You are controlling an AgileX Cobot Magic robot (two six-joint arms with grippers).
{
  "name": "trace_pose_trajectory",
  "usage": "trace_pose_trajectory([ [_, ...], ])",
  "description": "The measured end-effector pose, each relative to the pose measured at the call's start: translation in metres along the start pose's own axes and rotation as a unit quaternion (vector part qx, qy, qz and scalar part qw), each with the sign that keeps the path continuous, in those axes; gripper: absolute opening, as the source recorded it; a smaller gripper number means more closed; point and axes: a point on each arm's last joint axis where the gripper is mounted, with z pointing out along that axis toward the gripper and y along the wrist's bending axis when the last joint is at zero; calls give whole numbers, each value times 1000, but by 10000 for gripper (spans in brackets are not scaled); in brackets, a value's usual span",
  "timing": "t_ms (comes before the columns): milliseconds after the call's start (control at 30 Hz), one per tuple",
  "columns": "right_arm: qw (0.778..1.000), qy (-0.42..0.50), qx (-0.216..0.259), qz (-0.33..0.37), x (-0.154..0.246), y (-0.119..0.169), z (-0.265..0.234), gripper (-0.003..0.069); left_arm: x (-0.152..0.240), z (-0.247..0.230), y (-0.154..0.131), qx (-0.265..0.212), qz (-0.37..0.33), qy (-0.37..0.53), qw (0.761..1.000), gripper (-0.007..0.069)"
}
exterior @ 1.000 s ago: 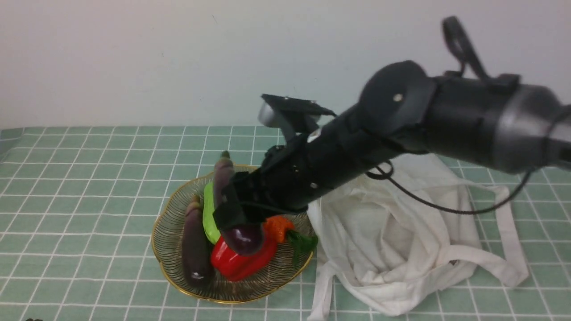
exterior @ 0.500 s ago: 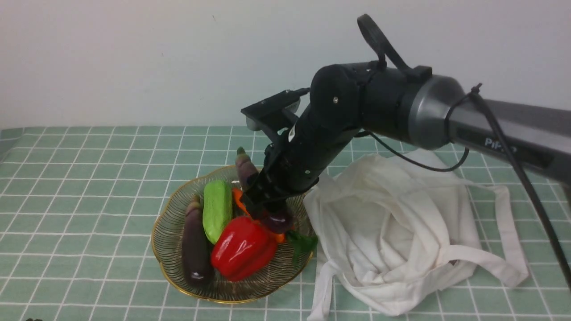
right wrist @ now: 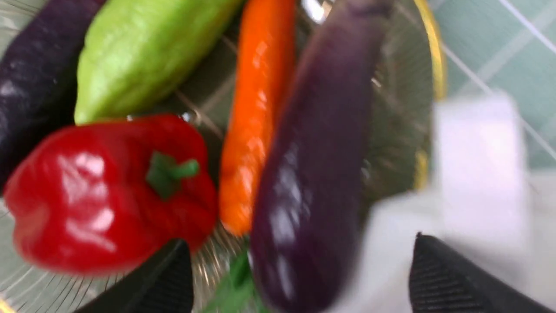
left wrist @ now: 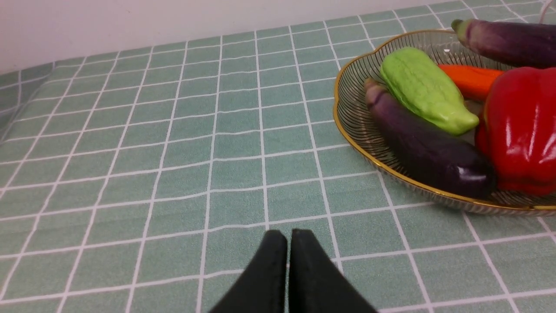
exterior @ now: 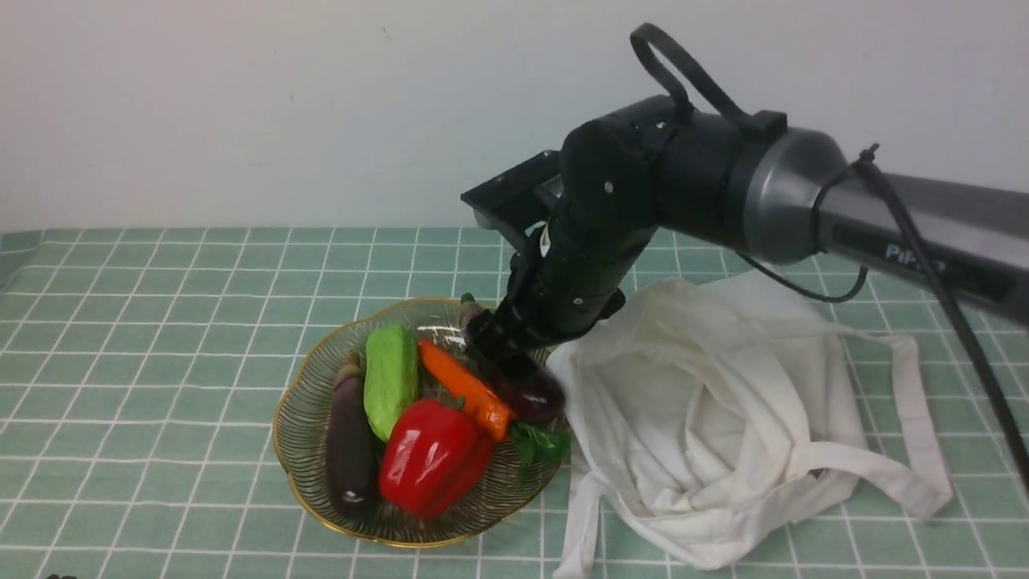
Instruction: Take vegetables from cloth bag on blue coffee tablecloth place on plate.
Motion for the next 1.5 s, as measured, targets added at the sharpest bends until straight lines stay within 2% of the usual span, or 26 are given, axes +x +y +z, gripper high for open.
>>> trace_pose_trajectory([
  [100,999,-26,22,15,-1,-2,-38,435,0,0,0,0,0,0,1000,-8],
  [167,996,-77,42,30,-1,-4,-94,242,0,0,0,0,0,0,1000,-8],
  [200,993,-99,48,37,1,-4,-115,189,0,0,0,0,0,0,1000,-8],
  [233,989,-129,55,47,5,-4,-143,99,0,0,0,0,0,0,1000,-8],
  [267,983,-159,63,58,10,-5,-172,52,0,0,0,0,0,0,1000,-8],
  [333,972,-210,73,77,24,-5,-219,13,0,0,0,0,0,0,1000,-8],
  [400,948,-289,82,102,55,-4,-283,-6,0,0,0,0,0,0,1000,-8],
  [433,948,-288,83,103,55,-4,-282,-7,0,0,0,0,0,0,1000,-8],
  [500,911,-384,92,121,110,-3,-340,-13,0,0,0,0,0,0,1000,-8],
  [533,911,-383,93,121,110,-3,-336,-13,0,0,0,0,0,0,1000,-8],
  [567,887,-435,98,123,149,-1,-358,-13,0,0,0,0,0,0,1000,-8],
  [600,884,-440,96,123,154,-1,-359,-13,0,0,0,0,0,0,1000,-8],
  [633,873,-463,98,119,182,0,-361,-13,0,0,0,0,0,0,1000,-8],
  [667,852,-502,98,113,205,2,-365,-13,0,0,0,0,0,0,1000,-8],
  [700,843,-518,96,112,224,3,-362,-13,0,0,0,0,0,0,1000,-8],
  [733,821,-554,91,105,252,6,-359,-13,0,0,0,0,0,0,1000,-8],
  [800,794,-594,79,104,293,9,-348,-13,0,0,0,0,0,0,1000,-8],
  [833,787,-603,77,103,301,10,-345,-13,0,0,0,0,0,0,1000,-8],
  [900,755,-645,75,94,342,12,-325,-13,0,0,0,0,0,0,1000,-8],
  [1000,741,-660,91,79,371,12,-296,-13,0,0,0,0,0,0,1000,-8],
  [1133,756,-642,94,83,373,11,-277,-13,0,0,0,0,1,0,1000,-8],
  [1500,752,-649,73,88,372,13,-277,-13,0,0,0,-1,2,0,1000,-8],
])
